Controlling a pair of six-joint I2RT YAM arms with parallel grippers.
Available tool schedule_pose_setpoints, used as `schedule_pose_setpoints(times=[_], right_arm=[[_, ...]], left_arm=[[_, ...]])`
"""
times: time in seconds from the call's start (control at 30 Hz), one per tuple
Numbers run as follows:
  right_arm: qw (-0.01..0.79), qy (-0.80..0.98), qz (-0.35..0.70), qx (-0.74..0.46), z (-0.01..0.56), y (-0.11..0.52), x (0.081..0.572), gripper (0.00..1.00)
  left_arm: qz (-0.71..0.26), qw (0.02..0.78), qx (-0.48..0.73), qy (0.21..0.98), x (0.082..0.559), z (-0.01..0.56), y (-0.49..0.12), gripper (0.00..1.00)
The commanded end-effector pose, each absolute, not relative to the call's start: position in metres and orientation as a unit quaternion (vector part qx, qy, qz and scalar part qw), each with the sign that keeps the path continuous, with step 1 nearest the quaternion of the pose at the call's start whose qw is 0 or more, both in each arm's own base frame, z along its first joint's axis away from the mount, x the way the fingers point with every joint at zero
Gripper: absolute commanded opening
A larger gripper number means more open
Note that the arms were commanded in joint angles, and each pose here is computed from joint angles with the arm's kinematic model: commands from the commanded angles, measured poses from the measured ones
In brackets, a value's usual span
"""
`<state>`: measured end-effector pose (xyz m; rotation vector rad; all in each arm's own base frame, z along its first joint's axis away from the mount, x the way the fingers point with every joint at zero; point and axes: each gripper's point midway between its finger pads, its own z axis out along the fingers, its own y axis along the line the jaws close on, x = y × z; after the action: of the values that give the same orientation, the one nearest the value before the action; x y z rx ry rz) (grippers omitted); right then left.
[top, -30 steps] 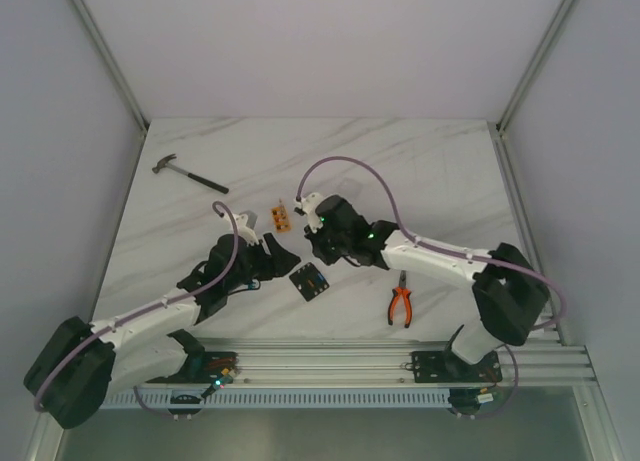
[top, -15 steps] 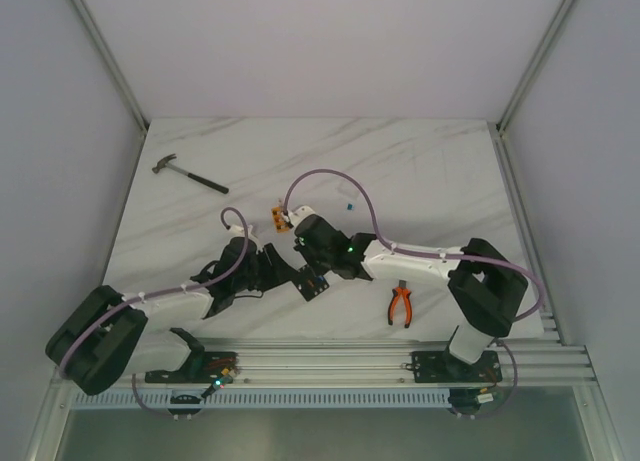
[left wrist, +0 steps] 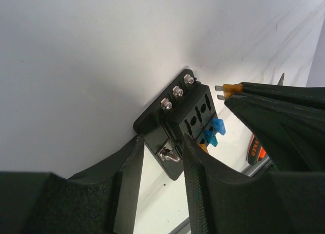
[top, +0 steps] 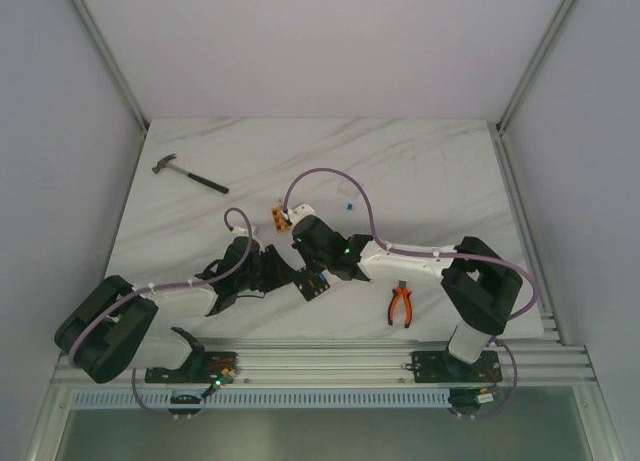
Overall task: Snap on the fuse box
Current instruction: Install the fuse at the fuse box base.
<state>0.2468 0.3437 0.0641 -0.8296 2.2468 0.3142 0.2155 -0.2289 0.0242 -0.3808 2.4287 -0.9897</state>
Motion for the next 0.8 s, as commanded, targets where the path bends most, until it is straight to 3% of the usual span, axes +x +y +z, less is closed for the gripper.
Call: schedule_pose_setpoints(times=[0.0,0.77], right_arm=[[0.356,0.873,0.116,-0.312,0.056,0.343,0.246,0.0],[0.329,0.889,0.094,-0.305,0.048,0.33,0.239,0.0]], left_arm=[[-0.362,0.233,-0.144,0.891,0.217,0.022,-0.231,0.45],[-0.359,0.228,-0.146,0.893,0.215,0.021,-0.23,0.44]])
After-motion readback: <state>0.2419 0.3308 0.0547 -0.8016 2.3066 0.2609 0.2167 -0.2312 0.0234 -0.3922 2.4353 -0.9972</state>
